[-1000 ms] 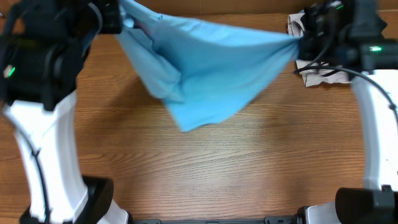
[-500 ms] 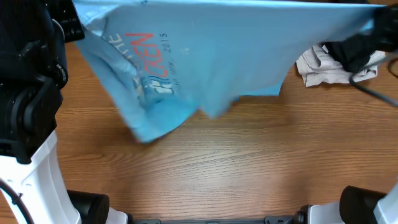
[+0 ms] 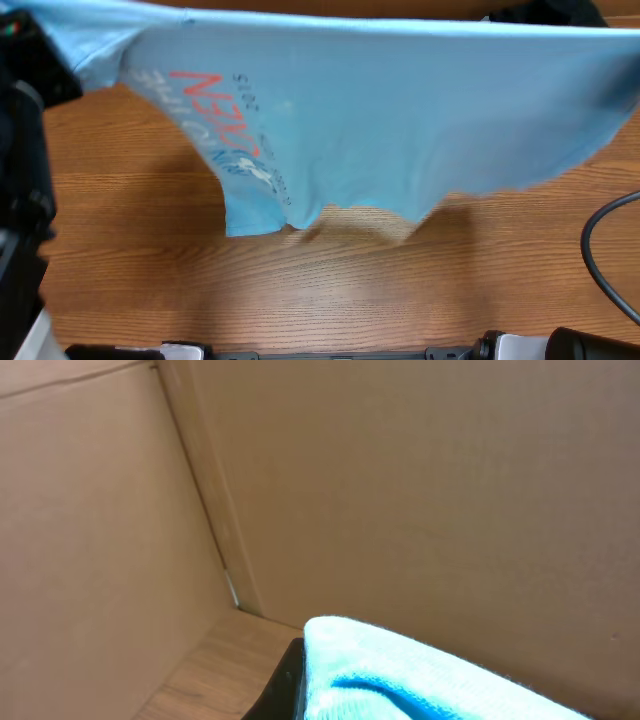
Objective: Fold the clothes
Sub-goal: 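Raise the T-shirt with both grippers and stretch it across the table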
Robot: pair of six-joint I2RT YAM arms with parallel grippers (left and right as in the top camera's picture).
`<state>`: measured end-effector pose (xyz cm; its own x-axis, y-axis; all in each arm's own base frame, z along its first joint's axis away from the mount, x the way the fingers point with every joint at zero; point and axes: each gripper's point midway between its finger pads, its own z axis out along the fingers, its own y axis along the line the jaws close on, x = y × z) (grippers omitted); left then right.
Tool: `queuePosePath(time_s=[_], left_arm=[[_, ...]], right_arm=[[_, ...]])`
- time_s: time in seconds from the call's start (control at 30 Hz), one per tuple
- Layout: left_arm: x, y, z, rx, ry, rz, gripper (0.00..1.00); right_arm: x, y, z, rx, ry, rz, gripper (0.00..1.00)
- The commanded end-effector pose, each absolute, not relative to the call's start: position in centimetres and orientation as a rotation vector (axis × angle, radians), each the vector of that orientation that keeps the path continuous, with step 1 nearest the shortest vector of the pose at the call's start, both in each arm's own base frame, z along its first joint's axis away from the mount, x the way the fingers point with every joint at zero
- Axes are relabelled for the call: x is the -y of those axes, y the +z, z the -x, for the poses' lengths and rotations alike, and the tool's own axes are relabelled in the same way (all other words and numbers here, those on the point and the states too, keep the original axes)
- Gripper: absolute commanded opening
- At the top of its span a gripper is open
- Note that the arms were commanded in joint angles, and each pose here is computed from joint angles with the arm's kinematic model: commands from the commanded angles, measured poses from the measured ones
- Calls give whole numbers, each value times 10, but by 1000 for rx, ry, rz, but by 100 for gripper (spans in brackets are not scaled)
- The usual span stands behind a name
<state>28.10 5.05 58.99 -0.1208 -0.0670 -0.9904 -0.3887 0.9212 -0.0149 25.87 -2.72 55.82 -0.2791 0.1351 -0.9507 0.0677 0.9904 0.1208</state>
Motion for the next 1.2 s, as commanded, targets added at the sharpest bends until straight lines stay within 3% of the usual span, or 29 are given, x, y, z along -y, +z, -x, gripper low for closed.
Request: queuePosePath(time_s=[0.0,0.23,0.4,0.57,0.67,0.9,1.03,1.17], left_arm=[[-62,585,-283,-1700,377,366,4],[-71,549,-346,-1814,465,357,4],[-97,523,-419,-1827,442,383,4],[-113,526,-467,-1728,342,395,4],[-112,566,-471,-1567,307,386,4],[-97,671,-432,-1200,245,294,4],[-91,669,-438,-1213,218,251,4],[-96,621,-468,-1376,226,252,4]], right_arm=[[40,548,-275,-1894,30,-186,4],[43,514,-328,-2010,96,-171,4],[43,491,-396,-2038,126,-135,4],[36,492,-457,-1948,150,-93,4],[33,513,-472,-1846,157,-83,4],[38,579,-471,-1593,133,-64,4],[36,587,-480,-1544,144,-48,4],[32,548,-508,-1644,167,-54,4]])
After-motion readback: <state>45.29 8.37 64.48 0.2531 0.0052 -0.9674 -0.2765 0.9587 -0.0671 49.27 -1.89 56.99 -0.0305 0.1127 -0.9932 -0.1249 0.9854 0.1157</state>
